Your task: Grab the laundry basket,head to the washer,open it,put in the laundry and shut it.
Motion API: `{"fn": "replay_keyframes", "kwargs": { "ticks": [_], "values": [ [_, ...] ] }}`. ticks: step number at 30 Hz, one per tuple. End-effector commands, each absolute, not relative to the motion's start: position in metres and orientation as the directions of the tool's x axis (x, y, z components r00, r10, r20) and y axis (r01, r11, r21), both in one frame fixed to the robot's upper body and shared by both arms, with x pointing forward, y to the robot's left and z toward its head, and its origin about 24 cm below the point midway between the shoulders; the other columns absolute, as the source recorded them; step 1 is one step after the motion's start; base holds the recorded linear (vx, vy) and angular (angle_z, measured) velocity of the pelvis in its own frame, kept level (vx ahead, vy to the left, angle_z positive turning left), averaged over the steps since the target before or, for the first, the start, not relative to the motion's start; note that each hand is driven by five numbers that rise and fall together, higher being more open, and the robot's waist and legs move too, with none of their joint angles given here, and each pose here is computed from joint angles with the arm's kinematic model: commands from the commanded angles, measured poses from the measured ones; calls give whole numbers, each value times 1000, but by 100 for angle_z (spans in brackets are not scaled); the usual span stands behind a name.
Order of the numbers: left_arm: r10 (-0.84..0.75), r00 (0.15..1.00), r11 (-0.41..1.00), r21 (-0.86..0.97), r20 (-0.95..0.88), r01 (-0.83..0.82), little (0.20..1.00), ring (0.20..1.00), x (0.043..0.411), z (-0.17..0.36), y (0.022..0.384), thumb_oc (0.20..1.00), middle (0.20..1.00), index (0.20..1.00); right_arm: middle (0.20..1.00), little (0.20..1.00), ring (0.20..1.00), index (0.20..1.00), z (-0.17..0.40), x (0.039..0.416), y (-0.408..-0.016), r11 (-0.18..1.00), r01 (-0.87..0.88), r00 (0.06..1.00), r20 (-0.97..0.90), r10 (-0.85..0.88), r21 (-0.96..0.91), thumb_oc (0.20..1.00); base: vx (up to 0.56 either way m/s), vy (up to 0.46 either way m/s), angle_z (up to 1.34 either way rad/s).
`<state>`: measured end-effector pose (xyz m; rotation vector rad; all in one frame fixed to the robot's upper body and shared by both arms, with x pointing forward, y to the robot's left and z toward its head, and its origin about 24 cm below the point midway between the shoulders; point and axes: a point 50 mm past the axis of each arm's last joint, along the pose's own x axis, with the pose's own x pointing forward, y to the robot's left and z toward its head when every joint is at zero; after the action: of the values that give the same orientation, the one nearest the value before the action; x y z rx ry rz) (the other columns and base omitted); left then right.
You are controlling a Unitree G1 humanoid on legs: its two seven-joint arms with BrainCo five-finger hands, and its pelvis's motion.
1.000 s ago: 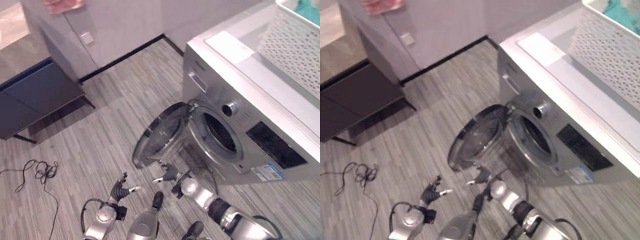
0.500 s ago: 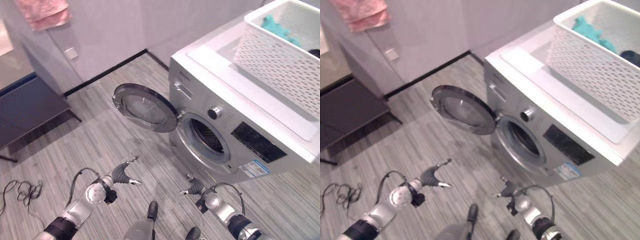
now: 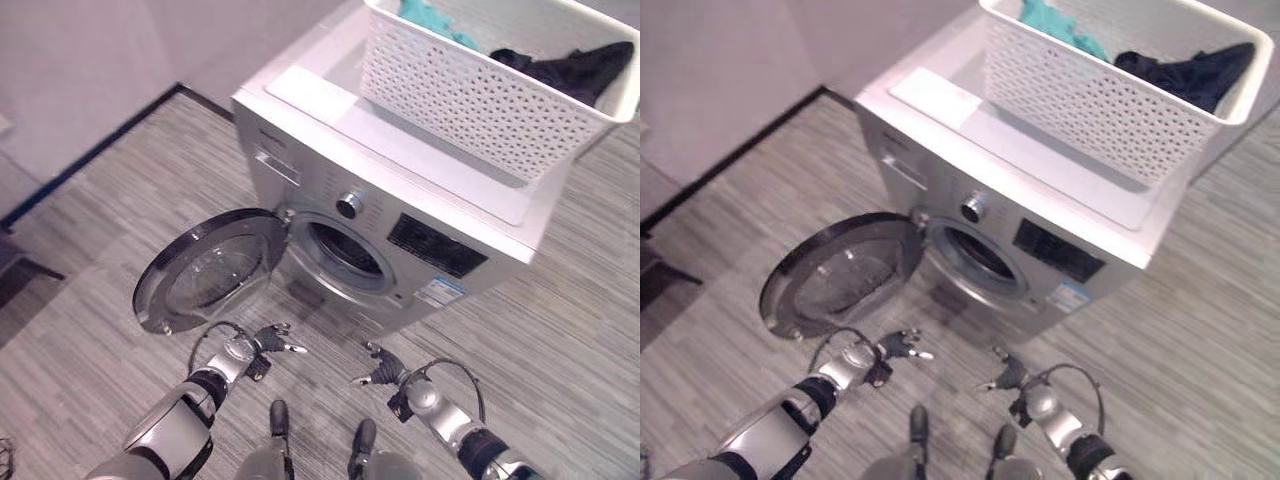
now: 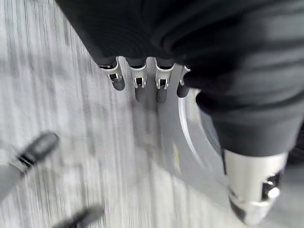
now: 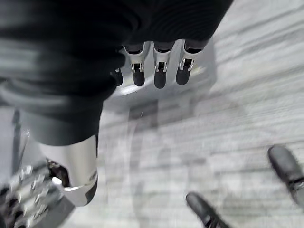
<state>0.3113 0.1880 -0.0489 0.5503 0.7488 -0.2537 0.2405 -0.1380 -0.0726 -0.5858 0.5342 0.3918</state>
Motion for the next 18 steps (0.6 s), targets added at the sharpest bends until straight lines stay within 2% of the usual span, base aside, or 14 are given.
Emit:
{"fn": "replay_keyframes", "kwargs": {
  "ticks": [1,3,8,13,18],
  "values": [
    [278,823,821,567,-496,65,1000,1000,359,27,244,1000,1000,1000,1000,1000,1000,1000,-35,269,-112,824,-409,888,-378,261,-391,1000,-152,-39,-12],
    [369,822,813,579,-433,-61,1000,1000,365,52,270,1000,1000,1000,1000,1000,1000,1000,-26,273,-106,843,-388,904,-333,269,-373,1000,-103,-36,-29],
    [486,836,707,677,-256,-204,1000,1000,371,106,313,1000,1000,1000,1000,1000,1000,1000,-16,270,-110,864,-351,927,-265,265,-362,1000,-44,-29,-12],
    [543,827,682,652,-148,-330,1000,1000,371,130,328,1000,1000,1000,1000,1000,1000,1000,-27,260,-113,858,-362,918,-297,261,-365,1000,-8,-39,12],
    [553,818,678,656,-158,-332,1000,1000,364,120,334,1000,1000,1000,1000,1000,1000,1000,-39,251,-115,841,-395,898,-349,269,-369,1000,28,-20,17]
  ]
}}
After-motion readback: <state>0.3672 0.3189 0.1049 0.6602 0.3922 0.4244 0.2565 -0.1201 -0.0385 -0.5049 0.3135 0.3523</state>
